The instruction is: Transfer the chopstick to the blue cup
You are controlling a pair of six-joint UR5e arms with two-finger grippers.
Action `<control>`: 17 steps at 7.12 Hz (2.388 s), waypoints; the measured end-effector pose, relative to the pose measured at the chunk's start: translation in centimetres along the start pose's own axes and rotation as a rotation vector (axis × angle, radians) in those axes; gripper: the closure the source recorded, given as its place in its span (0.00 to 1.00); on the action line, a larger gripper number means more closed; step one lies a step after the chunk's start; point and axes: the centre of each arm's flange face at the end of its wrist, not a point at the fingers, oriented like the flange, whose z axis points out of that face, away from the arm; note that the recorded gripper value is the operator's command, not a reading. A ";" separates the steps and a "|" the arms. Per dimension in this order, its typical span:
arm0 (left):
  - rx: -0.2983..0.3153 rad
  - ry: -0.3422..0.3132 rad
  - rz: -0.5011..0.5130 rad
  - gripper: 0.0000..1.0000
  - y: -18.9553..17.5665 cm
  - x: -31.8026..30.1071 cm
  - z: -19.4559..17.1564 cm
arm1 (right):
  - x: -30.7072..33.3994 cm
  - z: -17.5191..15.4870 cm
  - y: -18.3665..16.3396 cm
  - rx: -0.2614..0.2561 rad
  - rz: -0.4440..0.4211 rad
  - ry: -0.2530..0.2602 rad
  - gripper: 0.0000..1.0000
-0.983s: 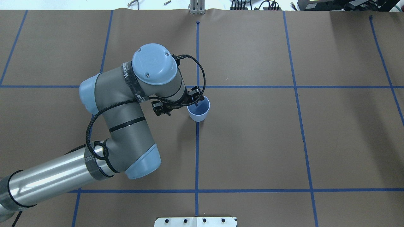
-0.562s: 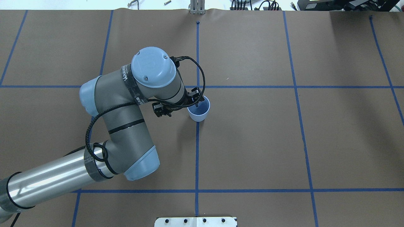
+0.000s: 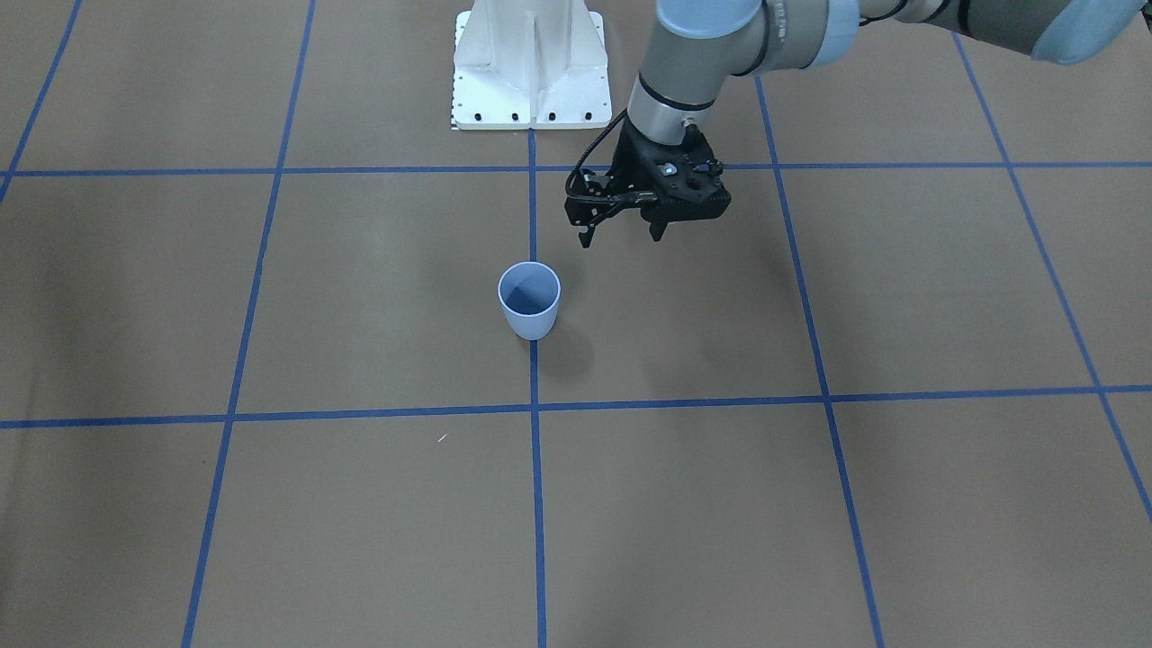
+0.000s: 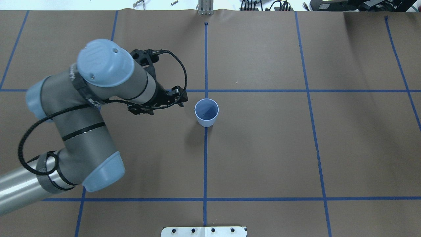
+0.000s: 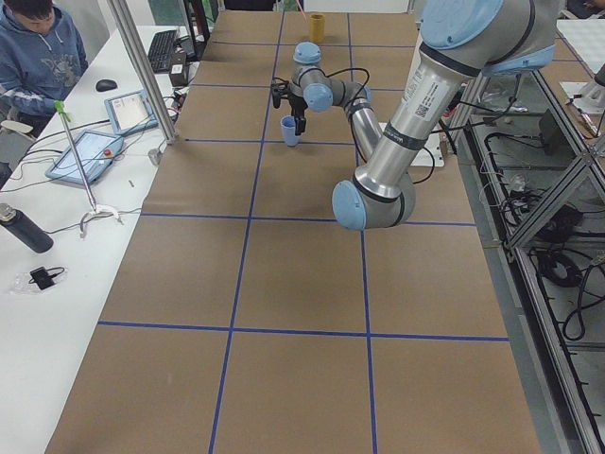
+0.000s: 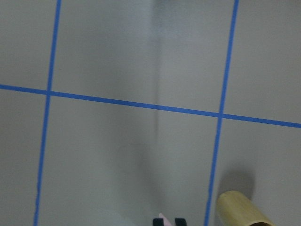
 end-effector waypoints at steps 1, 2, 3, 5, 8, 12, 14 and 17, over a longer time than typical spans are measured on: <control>0.000 -0.013 0.034 0.02 -1.8 -2.8 -0.9 | -6.6 0.3 -0.9 0.000 0.049 -0.041 1.00; 0.004 -0.034 0.074 0.02 -3.4 -5.8 -1.5 | -13.8 0.5 -1.2 0.000 0.103 -0.081 1.00; 0.003 -0.054 0.120 0.02 -4.5 -8.5 -1.9 | -20.2 1.4 -0.9 0.006 0.156 -0.122 1.00; 0.002 -0.078 0.175 0.02 -6.2 -12.8 -3.2 | -32.5 4.5 -0.5 0.032 0.281 -0.229 1.00; 0.006 -0.092 0.193 0.02 -6.6 -15.0 -3.9 | -44.2 5.6 -1.7 0.060 0.380 -0.290 1.00; 0.008 -0.092 0.186 0.02 -6.6 -15.1 -4.0 | -46.2 6.3 -3.3 0.059 0.402 -0.286 1.00; 0.007 -0.095 0.182 0.02 -6.6 -15.1 -3.9 | -47.4 7.6 -3.5 0.073 0.397 -0.278 1.00; 0.007 -0.096 0.180 0.02 -6.6 -15.1 -3.8 | -48.8 11.0 -4.1 0.087 0.383 -0.266 0.00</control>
